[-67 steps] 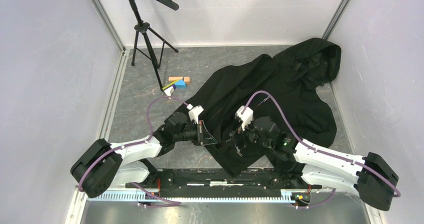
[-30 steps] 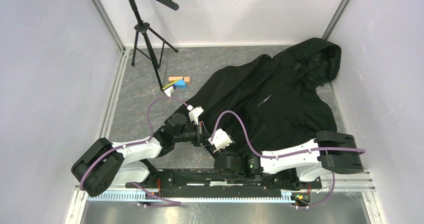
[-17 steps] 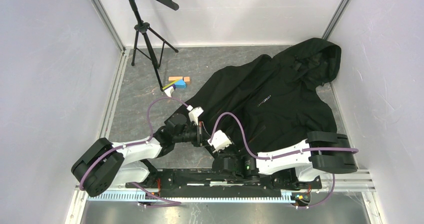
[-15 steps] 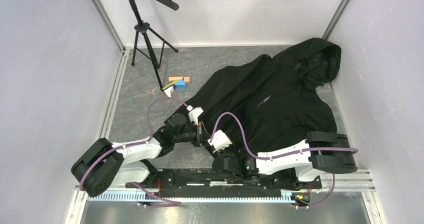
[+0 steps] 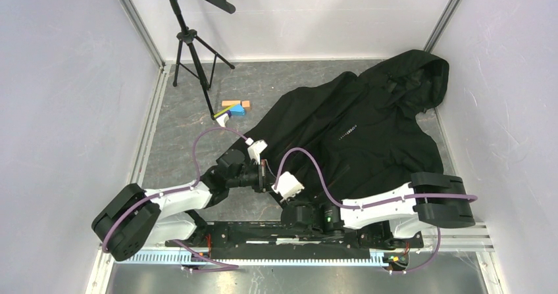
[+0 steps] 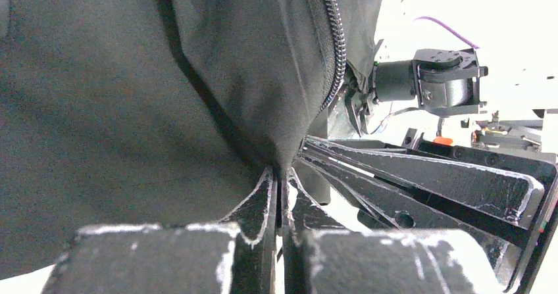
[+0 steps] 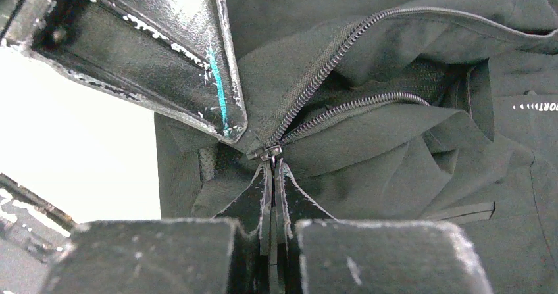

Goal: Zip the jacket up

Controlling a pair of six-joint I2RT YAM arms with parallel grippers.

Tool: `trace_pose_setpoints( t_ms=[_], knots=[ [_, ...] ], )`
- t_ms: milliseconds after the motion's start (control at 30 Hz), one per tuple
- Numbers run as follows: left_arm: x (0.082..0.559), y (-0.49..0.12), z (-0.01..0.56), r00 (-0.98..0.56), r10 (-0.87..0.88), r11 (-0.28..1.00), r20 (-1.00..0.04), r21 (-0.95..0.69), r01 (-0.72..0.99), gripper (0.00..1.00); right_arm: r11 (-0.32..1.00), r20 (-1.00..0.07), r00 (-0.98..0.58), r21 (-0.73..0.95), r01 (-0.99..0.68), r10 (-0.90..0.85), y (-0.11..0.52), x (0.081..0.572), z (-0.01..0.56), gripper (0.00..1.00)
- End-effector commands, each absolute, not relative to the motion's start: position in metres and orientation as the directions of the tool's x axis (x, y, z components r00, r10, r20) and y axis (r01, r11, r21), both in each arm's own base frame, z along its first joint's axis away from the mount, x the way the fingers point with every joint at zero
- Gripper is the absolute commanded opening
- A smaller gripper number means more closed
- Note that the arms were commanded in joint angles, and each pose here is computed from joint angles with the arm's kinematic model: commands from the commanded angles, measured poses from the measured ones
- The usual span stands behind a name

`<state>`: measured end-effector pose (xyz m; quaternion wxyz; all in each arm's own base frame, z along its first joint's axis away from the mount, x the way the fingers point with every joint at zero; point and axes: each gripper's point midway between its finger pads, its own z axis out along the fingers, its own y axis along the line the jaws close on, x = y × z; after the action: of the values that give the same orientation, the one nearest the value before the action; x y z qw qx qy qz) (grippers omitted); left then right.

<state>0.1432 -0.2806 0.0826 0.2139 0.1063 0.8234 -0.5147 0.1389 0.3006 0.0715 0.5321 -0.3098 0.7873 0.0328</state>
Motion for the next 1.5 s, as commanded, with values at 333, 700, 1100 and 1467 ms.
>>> trace_pose_setpoints(
  t_ms=[333, 700, 1100, 1467],
  knots=[
    [0.134, -0.27, 0.087, -0.845, -0.008, 0.488, -0.535, -0.739, 0.464, 0.02, 0.501, -0.681, -0.103, -0.419, -0.757, -0.725, 0.32, 0.139, 0.103, 0.0],
    [0.125, -0.269, 0.086, -0.842, 0.02, 0.483, -0.54, -0.732, 0.481, 0.02, 0.405, -0.698, -0.115, -0.267, -0.874, -0.707, 0.318, 0.164, 0.111, 0.0],
    [0.125, -0.268, 0.09, -0.839, -0.009, 0.482, -0.544, -0.737, 0.473, 0.02, 0.26, -0.803, -0.055, -0.127, -0.957, -0.594, 0.329, 0.15, 0.112, 0.01],
    [0.133, -0.267, 0.112, -0.81, -0.109, 0.456, -0.576, -0.753, 0.474, 0.48, 0.29, -0.839, -0.083, -0.091, -0.953, -0.538, 0.329, 0.147, 0.106, 0.01]
  ],
)
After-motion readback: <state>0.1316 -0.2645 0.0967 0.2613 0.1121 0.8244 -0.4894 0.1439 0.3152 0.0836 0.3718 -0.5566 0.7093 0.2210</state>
